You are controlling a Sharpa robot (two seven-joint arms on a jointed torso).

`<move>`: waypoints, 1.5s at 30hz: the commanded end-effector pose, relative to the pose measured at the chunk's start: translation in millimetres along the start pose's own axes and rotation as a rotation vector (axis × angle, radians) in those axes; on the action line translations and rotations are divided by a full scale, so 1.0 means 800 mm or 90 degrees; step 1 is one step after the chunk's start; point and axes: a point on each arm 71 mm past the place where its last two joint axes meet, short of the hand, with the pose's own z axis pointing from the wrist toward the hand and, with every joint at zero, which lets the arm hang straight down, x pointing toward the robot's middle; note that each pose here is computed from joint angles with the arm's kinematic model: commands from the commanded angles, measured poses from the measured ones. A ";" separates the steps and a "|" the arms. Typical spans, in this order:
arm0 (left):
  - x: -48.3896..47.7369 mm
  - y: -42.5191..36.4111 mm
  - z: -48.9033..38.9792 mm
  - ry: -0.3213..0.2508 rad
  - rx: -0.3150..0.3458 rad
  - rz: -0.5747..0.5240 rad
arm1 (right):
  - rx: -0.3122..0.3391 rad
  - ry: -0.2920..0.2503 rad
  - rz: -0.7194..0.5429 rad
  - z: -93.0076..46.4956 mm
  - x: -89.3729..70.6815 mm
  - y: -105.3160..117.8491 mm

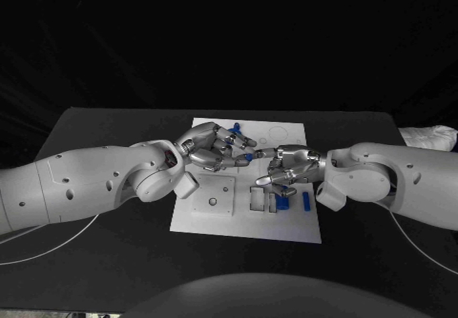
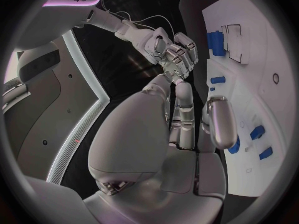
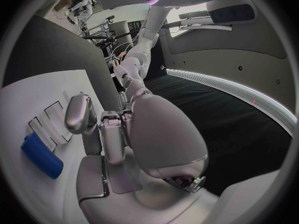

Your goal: Assemble the parts on the task board

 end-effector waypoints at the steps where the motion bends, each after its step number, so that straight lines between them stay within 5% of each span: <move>1: 0.002 -0.0002 0.001 0.009 -0.003 -0.010 | 0.002 0.003 0.001 0.000 0.001 -0.001; 45: -0.004 0.0058 -0.003 0.005 -0.029 -0.010 | 0.006 -0.023 0.004 -0.010 -0.006 -0.006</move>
